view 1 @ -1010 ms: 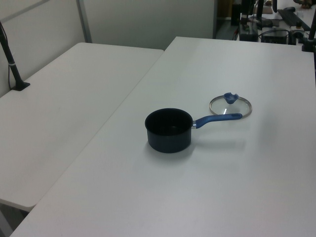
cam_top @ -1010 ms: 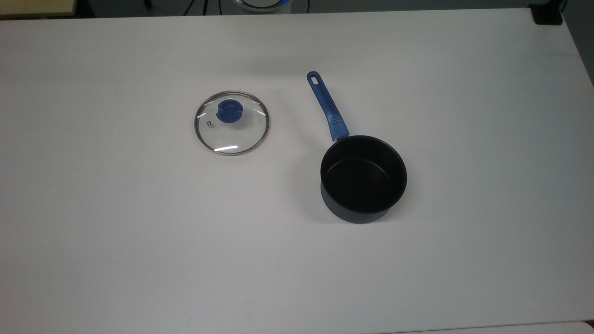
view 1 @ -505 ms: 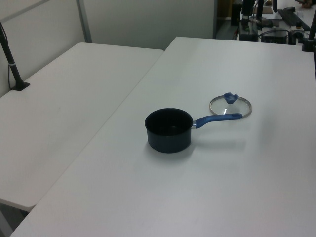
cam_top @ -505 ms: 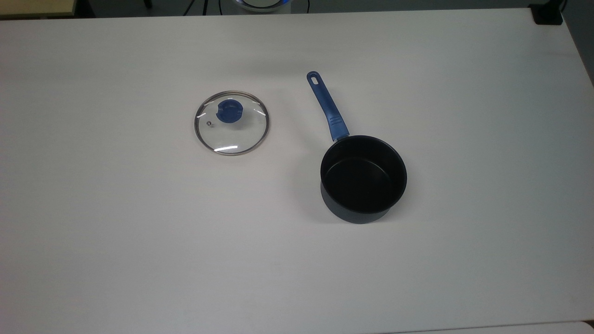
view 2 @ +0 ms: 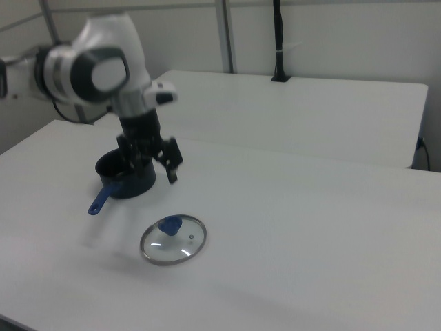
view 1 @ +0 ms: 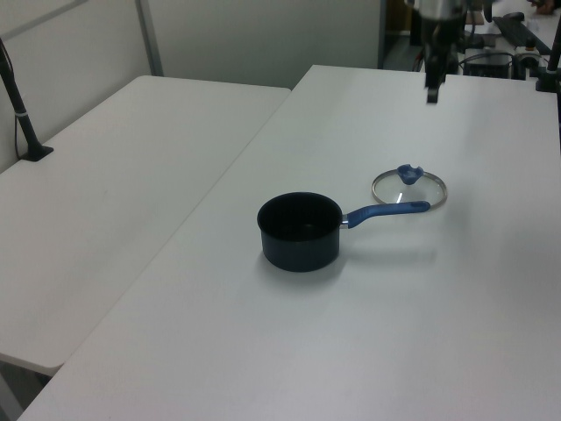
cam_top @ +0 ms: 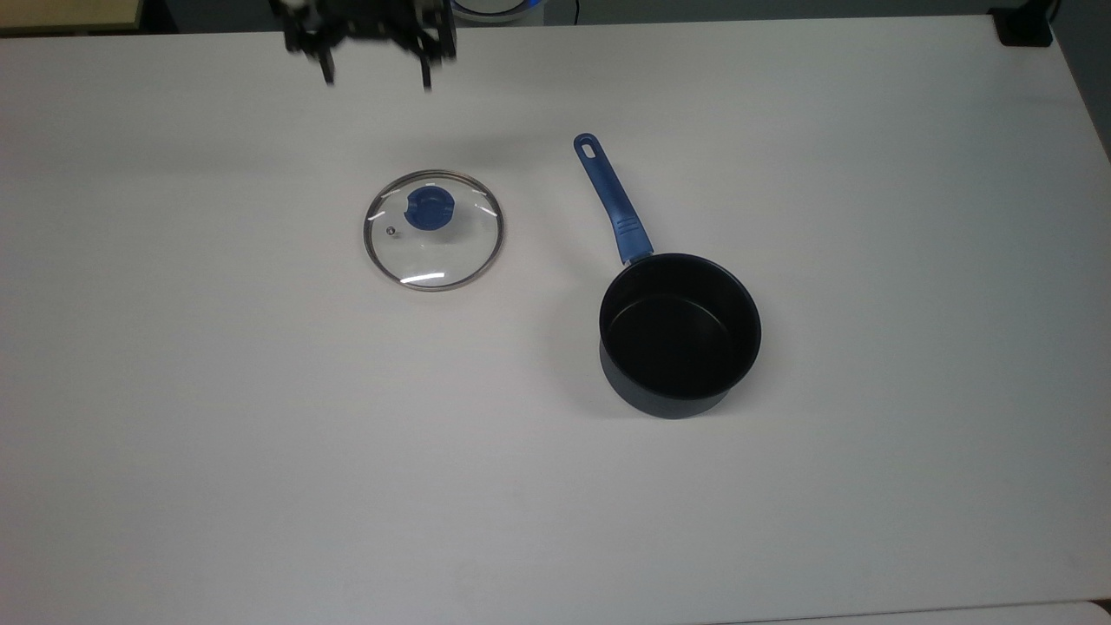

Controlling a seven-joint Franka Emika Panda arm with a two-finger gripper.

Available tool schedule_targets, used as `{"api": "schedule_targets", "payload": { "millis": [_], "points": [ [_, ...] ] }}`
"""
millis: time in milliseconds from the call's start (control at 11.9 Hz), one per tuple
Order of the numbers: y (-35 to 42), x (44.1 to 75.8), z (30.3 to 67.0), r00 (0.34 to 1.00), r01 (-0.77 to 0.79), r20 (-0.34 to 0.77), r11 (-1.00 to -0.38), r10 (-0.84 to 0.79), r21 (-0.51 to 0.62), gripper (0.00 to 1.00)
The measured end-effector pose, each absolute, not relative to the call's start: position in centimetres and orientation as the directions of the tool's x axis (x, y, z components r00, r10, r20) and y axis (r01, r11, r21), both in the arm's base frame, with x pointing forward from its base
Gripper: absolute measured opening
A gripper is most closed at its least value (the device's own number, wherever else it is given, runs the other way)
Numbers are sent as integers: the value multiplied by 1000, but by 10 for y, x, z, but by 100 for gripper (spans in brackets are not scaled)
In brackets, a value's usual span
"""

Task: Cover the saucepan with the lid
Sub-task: 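Lower the gripper onto the blue knob and close on it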

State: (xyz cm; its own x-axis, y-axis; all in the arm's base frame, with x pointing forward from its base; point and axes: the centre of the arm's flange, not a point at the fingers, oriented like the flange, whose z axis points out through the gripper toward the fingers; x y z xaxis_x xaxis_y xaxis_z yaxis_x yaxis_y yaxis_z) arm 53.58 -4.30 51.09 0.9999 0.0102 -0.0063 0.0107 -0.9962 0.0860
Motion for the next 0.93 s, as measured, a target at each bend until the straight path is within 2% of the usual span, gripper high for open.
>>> {"api": "schedule_targets", "payload": {
  "millis": [168, 505, 673, 926],
  "points": [
    [-36, 540, 442, 996, -93, 9, -992, -93, 83, 100],
    [-27, 564, 373, 991, -131, 9, -988, -131, 76, 100],
    [-19, 568, 353, 992, -123, -8, -990, -124, 76, 100],
    [-13, 569, 340, 993, -111, -31, -991, -114, 77, 89]
  ]
}}
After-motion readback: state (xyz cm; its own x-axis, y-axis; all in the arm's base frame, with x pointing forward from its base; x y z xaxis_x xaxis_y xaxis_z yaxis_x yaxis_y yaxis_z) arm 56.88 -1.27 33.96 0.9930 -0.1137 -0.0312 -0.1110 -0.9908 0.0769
